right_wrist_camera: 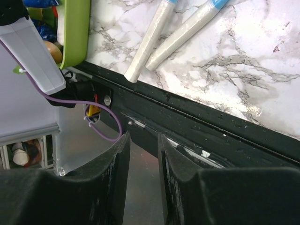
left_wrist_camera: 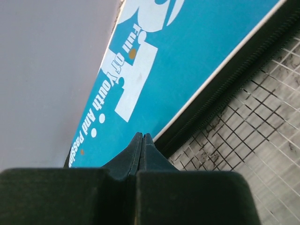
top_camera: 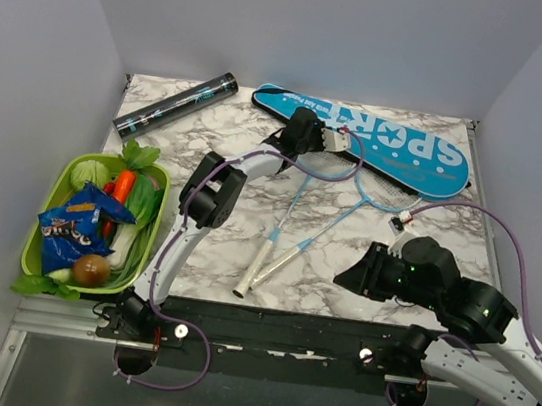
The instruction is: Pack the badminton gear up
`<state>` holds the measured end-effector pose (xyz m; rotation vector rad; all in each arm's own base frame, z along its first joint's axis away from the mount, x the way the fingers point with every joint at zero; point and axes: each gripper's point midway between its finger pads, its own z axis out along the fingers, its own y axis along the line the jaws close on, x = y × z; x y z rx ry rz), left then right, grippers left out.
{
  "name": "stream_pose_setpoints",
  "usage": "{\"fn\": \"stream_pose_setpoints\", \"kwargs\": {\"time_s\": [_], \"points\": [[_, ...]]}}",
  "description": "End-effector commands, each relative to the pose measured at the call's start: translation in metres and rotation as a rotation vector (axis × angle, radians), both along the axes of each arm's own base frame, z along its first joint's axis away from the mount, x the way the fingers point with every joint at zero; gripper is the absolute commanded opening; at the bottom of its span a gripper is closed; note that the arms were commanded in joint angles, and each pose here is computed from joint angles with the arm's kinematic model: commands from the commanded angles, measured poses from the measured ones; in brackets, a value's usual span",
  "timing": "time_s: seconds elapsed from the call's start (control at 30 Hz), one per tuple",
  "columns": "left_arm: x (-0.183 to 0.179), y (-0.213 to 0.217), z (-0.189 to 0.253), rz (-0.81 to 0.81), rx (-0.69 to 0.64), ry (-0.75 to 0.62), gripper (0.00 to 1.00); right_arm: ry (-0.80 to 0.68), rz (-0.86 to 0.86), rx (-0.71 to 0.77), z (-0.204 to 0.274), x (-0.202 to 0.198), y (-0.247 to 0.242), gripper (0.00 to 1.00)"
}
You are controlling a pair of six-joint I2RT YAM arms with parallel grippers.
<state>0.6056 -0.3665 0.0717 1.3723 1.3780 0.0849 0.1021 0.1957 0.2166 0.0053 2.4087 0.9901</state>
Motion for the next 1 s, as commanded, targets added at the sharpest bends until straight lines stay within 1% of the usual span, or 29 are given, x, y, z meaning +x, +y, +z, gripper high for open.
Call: {"fn": "stream_pose_setpoints", "kwargs": {"time_s": [0.0,0.03,0.07,0.13,0.17,0.2,0.23,0.27,0.3,0.33,0.37,0.4,0.43,0.47,0.5,0.53,0.57,0.6,0.63,0.67,0.7,0.73,0.77,0.8,0.83,0.87,0.9,0.93,0.97], "points": [[0.008,0.002,0.027,0.057,-0.039,-0.096,0.0,0.005,0.017,0.026,0.001,-0.004,0.003,0.37],[0.008,0.004,0.03,0.062,-0.036,-0.106,0.0,0.005,0.018,0.026,0.0,-0.004,0.003,0.37],[0.008,0.005,0.043,0.073,-0.041,-0.126,0.0,0.002,0.016,0.028,0.0,-0.003,0.003,0.36],[0.006,0.007,0.049,0.074,-0.041,-0.127,0.0,-0.003,-0.008,0.02,-0.001,0.0,0.001,0.38],[0.006,0.009,0.059,0.081,-0.045,-0.139,0.0,-0.004,-0.005,0.016,-0.001,0.0,0.001,0.44],[0.004,0.01,0.062,0.094,-0.054,-0.136,0.0,-0.034,-0.066,-0.017,-0.003,0.012,-0.006,0.51],[0.002,0.014,0.062,0.114,-0.07,-0.129,0.0,-0.041,-0.093,-0.049,-0.006,0.018,-0.008,0.57],[0.0,0.017,0.084,0.134,-0.104,-0.146,0.0,-0.05,-0.122,-0.075,-0.007,0.023,-0.012,0.59],[-0.002,0.019,0.091,0.15,-0.125,-0.145,0.0,-0.081,-0.184,-0.111,-0.007,0.035,-0.02,0.62],[-0.008,0.022,0.091,0.166,-0.16,-0.109,0.01,-0.082,-0.209,-0.148,-0.01,0.041,-0.021,0.67],[-0.012,0.026,0.112,0.178,-0.192,-0.119,0.08,-0.098,-0.24,-0.158,-0.006,0.048,-0.022,0.69],[-0.014,0.031,0.118,0.203,-0.202,-0.115,0.18,-0.125,-0.306,-0.192,-0.006,0.06,-0.03,0.7],[-0.019,0.035,0.114,0.215,-0.192,-0.089,0.2,-0.135,-0.343,-0.211,-0.006,0.067,-0.034,0.72],[-0.024,0.038,0.132,0.233,-0.236,-0.084,0.22,-0.134,-0.379,-0.235,-0.008,0.074,-0.035,0.73],[-0.027,0.042,0.136,0.252,-0.256,-0.073,0.33,-0.152,-0.438,-0.251,-0.005,0.086,-0.043,0.73],[-0.032,0.047,0.135,0.277,-0.263,-0.05,0.36,-0.154,-0.468,-0.26,-0.005,0.092,-0.045,0.74],[-0.039,0.05,0.153,0.298,-0.326,-0.029,0.39,-0.151,-0.495,-0.271,-0.007,0.101,-0.045,0.74],[-0.044,0.051,0.157,0.305,-0.351,-0.005,0.45,-0.135,-0.553,-0.273,-0.009,0.113,-0.055,0.74],[-0.05,0.053,0.157,0.318,-0.37,0.032,0.5,-0.123,-0.581,-0.268,-0.011,0.12,-0.059,0.74],[-0.059,0.058,0.169,0.33,-0.402,0.043,0.53,-0.128,-0.609,-0.248,-0.01,0.131,-0.061,0.74],[-0.065,0.058,0.174,0.346,-0.46,0.085,0.57,-0.112,-0.672,-0.26,-0.015,0.143,-0.074,0.74],[-0.073,0.06,0.17,0.355,-0.466,0.13,0.58,-0.11,-0.715,-0.274,-0.019,0.149,-0.083,0.74],[-0.082,0.063,0.187,0.353,-0.501,0.141,0.59,-0.12,-0.754,-0.265,-0.017,0.157,-0.089,0.75],[-0.09,0.06,0.191,0.364,-0.559,0.199,0.62,-0.11,-0.823,-0.272,-0.02,0.165,-0.106,0.75],[-0.1,0.061,0.19,0.372,-0.564,0.252,0.63,-0.088,-0.845,-0.272,-0.027,0.169,-0.112,0.76],[-0.112,0.061,0.203,0.363,-0.604,0.292,0.64,-0.095,-0.875,-0.252,-0.027,0.177,-0.118,0.76],[-0.121,0.058,0.206,0.357,-0.628,0.334,0.68,-0.083,-0.941,-0.246,-0.029,0.184,-0.136,0.76],[-0.134,0.055,0.202,0.359,-0.652,0.419,0.69,-0.054,-0.951,-0.239,-0.037,0.188,-0.141,0.77],[-0.148,0.054,0.209,0.34,-0.68,0.461,0.7,-0.039,-0.978,-0.231,-0.042,0.192,-0.148,0.77]]}}
